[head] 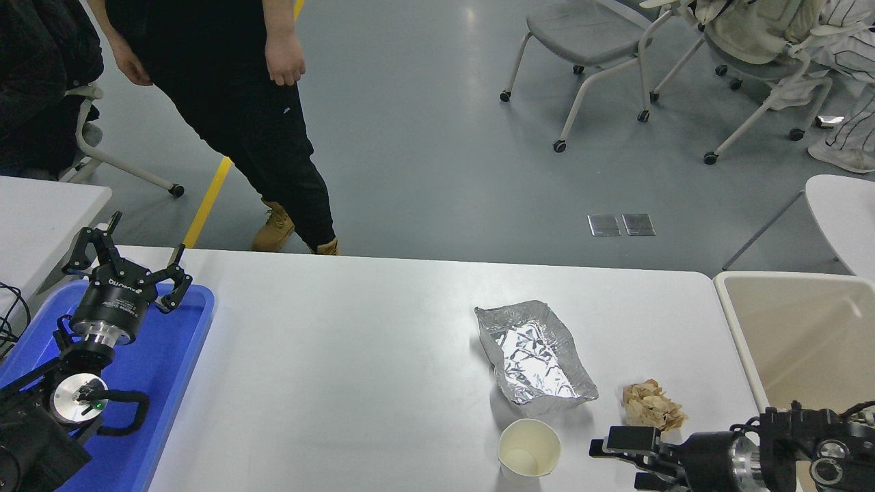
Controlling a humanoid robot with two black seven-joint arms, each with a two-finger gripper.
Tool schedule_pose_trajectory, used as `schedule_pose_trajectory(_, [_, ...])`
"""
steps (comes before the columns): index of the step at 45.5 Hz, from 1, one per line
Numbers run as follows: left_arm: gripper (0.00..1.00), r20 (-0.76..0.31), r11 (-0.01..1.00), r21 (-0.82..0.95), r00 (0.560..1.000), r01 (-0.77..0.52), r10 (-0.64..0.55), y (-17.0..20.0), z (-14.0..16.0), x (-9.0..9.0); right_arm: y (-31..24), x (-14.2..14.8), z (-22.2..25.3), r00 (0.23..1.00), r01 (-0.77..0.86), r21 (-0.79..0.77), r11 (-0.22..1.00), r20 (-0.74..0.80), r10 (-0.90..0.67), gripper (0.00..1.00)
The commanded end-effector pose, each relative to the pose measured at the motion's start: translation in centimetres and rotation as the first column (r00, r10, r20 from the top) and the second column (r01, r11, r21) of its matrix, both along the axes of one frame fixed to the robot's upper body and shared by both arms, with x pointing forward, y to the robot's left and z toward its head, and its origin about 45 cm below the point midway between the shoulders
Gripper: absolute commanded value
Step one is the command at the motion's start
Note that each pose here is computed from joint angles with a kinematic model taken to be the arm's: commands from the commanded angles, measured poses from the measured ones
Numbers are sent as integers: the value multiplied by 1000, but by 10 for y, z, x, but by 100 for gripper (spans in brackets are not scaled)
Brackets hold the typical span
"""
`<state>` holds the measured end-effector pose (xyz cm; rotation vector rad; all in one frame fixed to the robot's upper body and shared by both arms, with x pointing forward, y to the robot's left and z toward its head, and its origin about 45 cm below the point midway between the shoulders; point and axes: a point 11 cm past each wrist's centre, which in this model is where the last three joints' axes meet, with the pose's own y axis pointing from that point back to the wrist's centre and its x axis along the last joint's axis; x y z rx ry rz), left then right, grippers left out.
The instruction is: Clean the table surface
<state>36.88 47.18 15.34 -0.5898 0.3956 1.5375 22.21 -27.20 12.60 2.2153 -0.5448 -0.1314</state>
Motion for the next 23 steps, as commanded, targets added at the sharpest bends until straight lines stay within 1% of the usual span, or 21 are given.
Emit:
schedule_pose_trajectory(1, [100, 1, 1000, 0, 1000, 0, 0, 0, 0, 0, 30, 1, -6, 999, -3, 47, 999, -32, 5, 99])
schedule_pose_trajectory(16, [100, -1, 1000, 0, 1000, 0, 0, 0, 0, 0, 43, 7, -17, 999, -18, 44, 999, -25, 20, 99])
schedule_pose_trajectory(23, [100, -1, 1000, 0, 1000, 0, 0, 0, 0, 0, 40, 12, -18, 1000, -21, 20, 1000, -2, 21, 98])
